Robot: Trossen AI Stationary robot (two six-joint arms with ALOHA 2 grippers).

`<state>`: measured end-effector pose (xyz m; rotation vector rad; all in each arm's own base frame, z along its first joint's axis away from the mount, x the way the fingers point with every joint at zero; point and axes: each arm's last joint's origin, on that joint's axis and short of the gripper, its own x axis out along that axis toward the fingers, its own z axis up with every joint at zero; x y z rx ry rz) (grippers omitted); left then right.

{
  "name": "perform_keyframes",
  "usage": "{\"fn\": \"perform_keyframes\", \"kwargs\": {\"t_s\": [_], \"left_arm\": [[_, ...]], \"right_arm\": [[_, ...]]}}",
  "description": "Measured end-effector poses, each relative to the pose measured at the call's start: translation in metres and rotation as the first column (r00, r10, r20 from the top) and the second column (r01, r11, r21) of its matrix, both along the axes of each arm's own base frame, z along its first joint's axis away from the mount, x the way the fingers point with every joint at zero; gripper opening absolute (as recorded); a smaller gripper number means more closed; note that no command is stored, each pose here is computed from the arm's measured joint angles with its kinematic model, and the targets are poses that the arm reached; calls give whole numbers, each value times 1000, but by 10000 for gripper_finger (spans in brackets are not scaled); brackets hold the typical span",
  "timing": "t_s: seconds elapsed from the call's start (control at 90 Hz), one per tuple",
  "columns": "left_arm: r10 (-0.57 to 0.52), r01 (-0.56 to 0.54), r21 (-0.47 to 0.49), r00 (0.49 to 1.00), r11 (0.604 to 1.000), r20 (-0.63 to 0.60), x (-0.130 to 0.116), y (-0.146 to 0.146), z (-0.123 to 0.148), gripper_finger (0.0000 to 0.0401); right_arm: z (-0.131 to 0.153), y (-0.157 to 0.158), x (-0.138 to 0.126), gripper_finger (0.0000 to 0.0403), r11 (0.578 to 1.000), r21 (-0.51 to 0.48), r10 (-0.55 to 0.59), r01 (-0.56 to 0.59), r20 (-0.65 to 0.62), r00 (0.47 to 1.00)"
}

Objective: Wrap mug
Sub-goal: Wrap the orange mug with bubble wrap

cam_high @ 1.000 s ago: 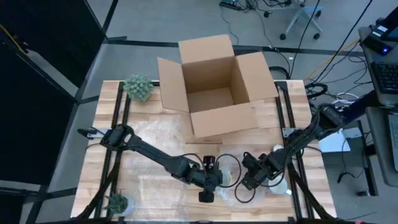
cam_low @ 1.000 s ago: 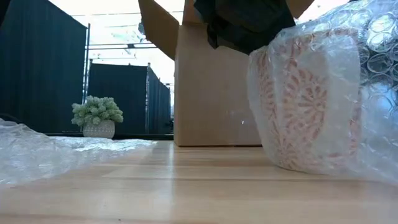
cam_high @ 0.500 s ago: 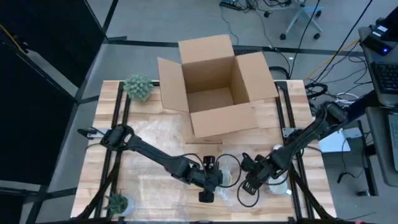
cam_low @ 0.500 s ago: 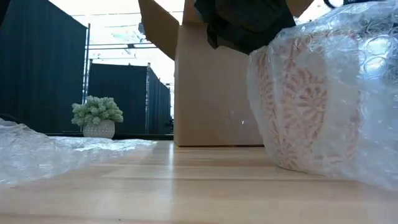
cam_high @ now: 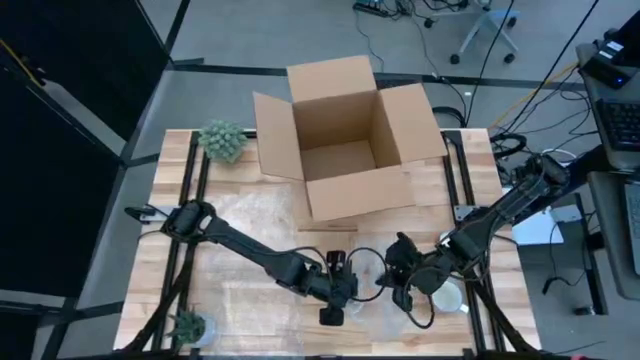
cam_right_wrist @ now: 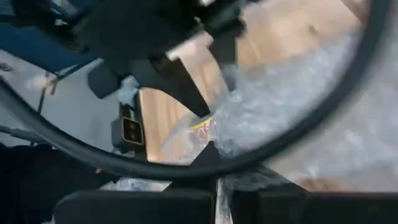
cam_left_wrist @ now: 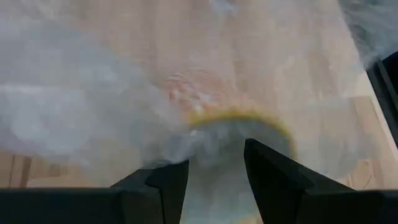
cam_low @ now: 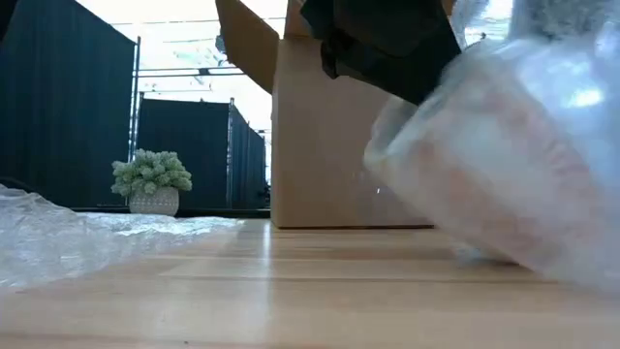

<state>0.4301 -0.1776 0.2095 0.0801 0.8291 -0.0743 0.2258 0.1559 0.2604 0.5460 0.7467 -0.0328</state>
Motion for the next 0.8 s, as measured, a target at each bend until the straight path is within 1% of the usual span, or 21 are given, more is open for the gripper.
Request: {"fn": "perform_keyframes", "kwargs": {"t_s": [0.233,0.411,0.522,0.7,0.8], "left_arm": [[1,-1,-1,1000,1000,1,0,1,0,146],[4,-4,-3,1000,1000,7,1,1,0,146],[6,-5,-17,999,1000,36,4,2,3,146],[0,7,-60,994,998,107,12,0,25,146],[8,1,-73,992,997,122,16,5,30,146]], "right_arm": [[-9,-2,8,0,999,-45,3,-4,-18,1000],[-21,1,13,0,997,-71,-34,30,-57,998],[-26,3,16,0,995,-94,-24,18,-63,998],[-27,3,8,0,992,-125,-13,0,-104,994],[-31,3,0,0,989,-144,-41,16,-171,984]]}}
